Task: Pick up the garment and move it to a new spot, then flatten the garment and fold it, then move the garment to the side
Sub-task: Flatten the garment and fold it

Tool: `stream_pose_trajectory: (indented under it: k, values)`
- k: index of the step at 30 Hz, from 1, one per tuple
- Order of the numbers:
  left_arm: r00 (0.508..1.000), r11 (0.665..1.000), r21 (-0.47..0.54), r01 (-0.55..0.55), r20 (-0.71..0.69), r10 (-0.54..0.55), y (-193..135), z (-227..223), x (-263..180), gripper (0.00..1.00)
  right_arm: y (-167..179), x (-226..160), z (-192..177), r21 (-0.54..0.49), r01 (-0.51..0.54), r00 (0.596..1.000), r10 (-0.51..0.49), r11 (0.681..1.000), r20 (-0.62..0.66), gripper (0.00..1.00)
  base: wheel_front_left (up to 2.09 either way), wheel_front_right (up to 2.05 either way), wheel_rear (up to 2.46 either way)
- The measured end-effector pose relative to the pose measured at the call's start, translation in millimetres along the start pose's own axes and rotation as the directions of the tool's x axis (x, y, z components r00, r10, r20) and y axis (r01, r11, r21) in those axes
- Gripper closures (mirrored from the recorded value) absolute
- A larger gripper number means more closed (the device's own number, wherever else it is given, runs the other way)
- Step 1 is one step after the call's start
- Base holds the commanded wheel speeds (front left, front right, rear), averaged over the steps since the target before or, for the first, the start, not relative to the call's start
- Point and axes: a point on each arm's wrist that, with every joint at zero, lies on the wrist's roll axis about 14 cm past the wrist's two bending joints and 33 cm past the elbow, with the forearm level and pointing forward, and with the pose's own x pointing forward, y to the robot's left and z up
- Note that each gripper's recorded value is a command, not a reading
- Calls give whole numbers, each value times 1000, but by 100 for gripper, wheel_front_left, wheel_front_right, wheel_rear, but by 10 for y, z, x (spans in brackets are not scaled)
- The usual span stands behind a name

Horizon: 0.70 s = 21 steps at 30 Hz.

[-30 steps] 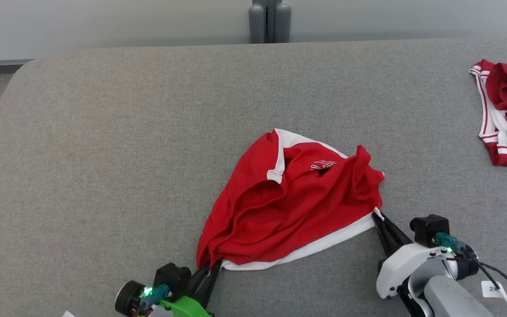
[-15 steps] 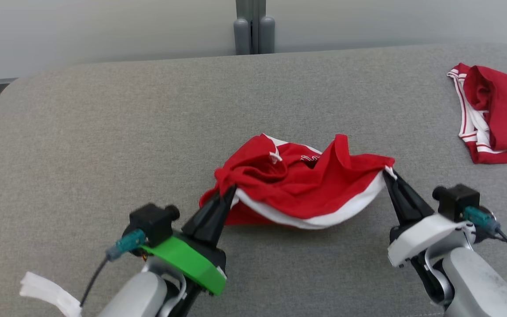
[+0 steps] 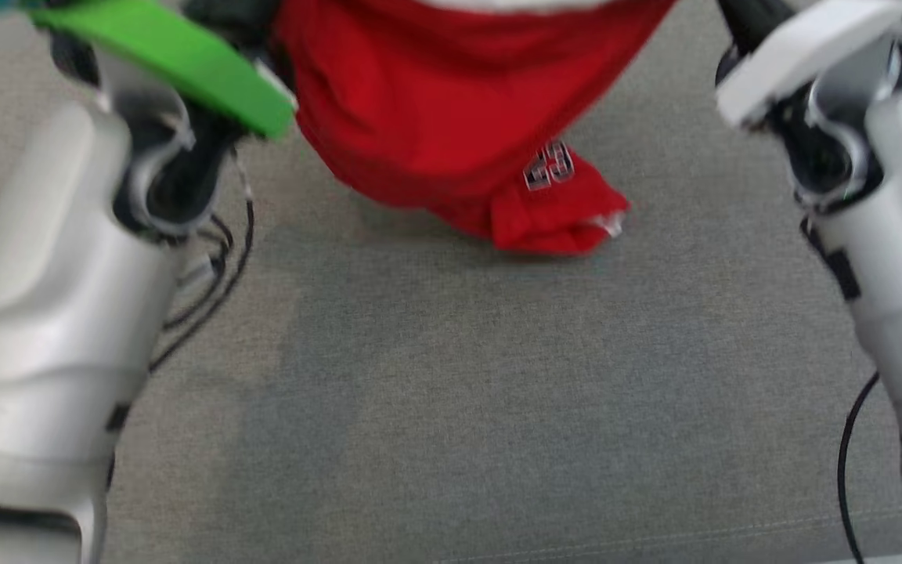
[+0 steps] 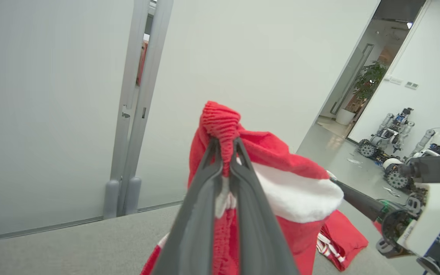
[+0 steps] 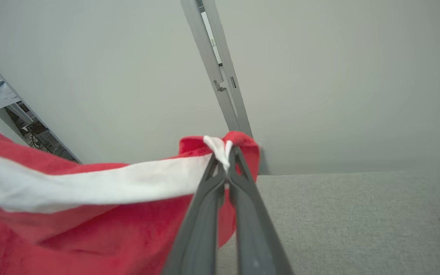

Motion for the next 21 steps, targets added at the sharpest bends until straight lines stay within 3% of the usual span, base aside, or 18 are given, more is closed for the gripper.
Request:
stream_pose_trajectory:
  k: [5, 11, 16, 21]
  values:
    - [992, 998, 64, 14, 121, -22, 122, 623, 667, 100, -73, 584, 700, 0, 1, 996, -1, 1000, 93, 100, 0, 0, 0]
    - [972, 989, 130, 69, 215, -96, 43, 915, 1194, 100, -132, 1032, 1104, 25, 6, 979, -11, 1000, 202, 100, 0, 0, 0]
    - [976, 987, 144, 65, 196, -93, 225, 653, 1388, 100, -368, 1221, 846, 31, 58, 984, -62, 998, 166, 100, 0, 0, 0]
    - [991, 995, 99, 29, 124, -41, 575, 127, 1402, 100, -636, 1280, 302, 62, 107, 991, -111, 992, 73, 100, 0, 0, 0]
